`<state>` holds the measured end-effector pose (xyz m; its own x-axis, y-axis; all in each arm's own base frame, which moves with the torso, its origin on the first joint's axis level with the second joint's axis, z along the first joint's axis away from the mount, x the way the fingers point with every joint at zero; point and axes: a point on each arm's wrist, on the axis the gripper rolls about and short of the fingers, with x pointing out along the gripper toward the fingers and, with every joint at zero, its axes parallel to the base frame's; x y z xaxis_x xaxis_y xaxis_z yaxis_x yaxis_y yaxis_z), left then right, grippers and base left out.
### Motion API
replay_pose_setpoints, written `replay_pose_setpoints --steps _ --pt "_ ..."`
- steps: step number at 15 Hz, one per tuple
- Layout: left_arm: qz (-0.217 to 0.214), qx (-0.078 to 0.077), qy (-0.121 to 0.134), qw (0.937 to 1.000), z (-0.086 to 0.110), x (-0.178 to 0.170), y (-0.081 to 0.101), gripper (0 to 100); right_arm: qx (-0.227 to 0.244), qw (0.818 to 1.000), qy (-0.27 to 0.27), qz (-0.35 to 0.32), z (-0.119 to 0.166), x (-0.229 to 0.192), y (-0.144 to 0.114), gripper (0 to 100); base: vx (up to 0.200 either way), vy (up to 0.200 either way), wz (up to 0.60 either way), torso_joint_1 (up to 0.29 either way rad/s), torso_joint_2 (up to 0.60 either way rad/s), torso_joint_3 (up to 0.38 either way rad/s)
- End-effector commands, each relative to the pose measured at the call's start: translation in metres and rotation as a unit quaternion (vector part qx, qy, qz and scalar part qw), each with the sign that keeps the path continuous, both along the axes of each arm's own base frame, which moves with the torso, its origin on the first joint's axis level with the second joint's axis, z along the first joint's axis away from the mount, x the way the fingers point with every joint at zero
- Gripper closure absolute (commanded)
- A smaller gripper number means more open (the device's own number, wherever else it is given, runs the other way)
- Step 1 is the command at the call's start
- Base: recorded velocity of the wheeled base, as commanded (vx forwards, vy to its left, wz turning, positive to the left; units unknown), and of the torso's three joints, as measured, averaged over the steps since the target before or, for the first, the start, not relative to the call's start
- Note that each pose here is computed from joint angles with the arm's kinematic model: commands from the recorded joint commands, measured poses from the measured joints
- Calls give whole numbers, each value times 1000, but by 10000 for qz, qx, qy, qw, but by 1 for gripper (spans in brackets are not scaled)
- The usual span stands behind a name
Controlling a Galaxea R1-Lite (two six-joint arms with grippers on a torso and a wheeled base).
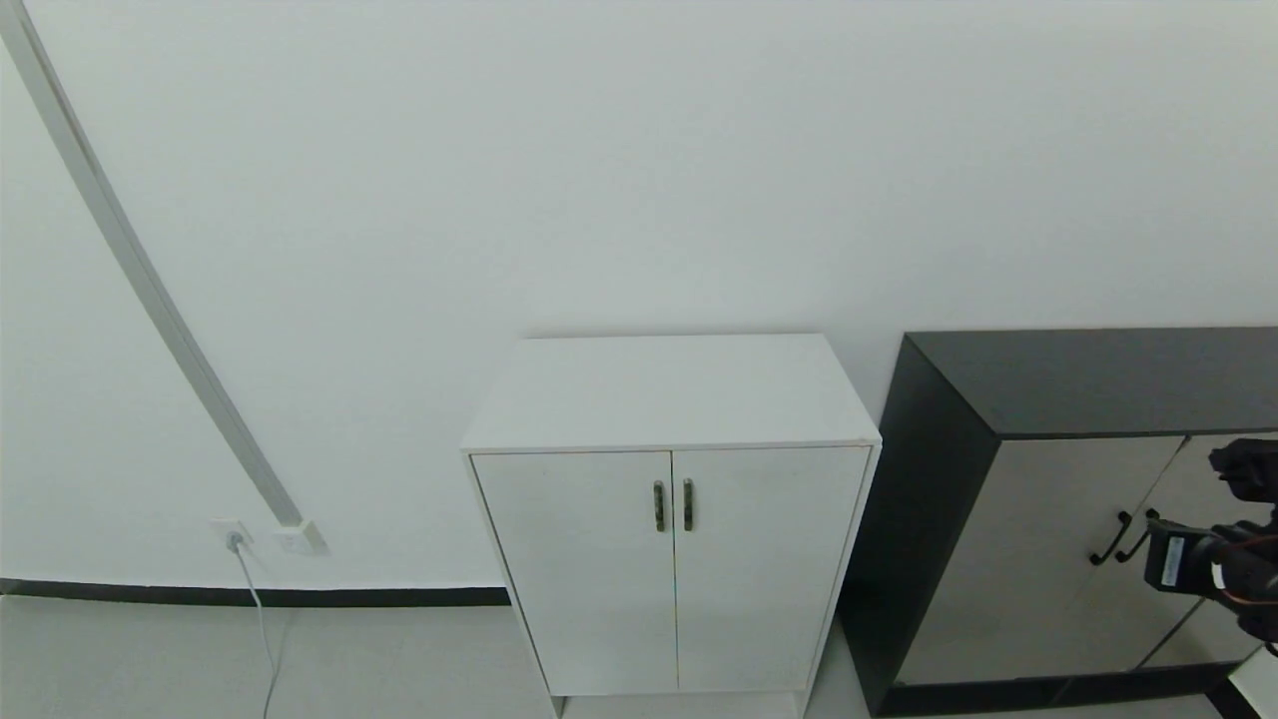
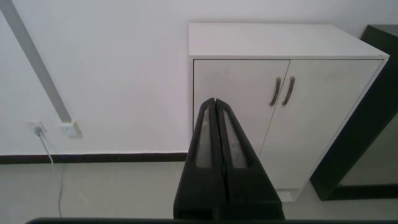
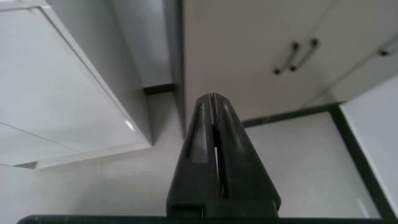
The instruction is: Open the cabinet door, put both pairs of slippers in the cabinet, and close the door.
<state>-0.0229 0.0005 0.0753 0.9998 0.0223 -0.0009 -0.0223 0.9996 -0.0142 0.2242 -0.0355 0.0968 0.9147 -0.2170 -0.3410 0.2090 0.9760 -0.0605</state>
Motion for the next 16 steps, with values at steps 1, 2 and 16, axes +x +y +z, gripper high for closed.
replay_pose_setpoints --steps 1,2,16 --pt "3 -5 3 10000 0 0 0 100 -125 9997 -177 -123 10 -25 -4 100 0 0 0 0 0 0" --pt "3 -5 3 10000 0 0 0 100 -148 9996 -216 -40 12 -37 -5 100 0 0 0 0 0 0" --pt "11 -5 3 10000 0 0 0 100 -241 9948 -352 921 29 -142 21 100 0 0 0 0 0 0"
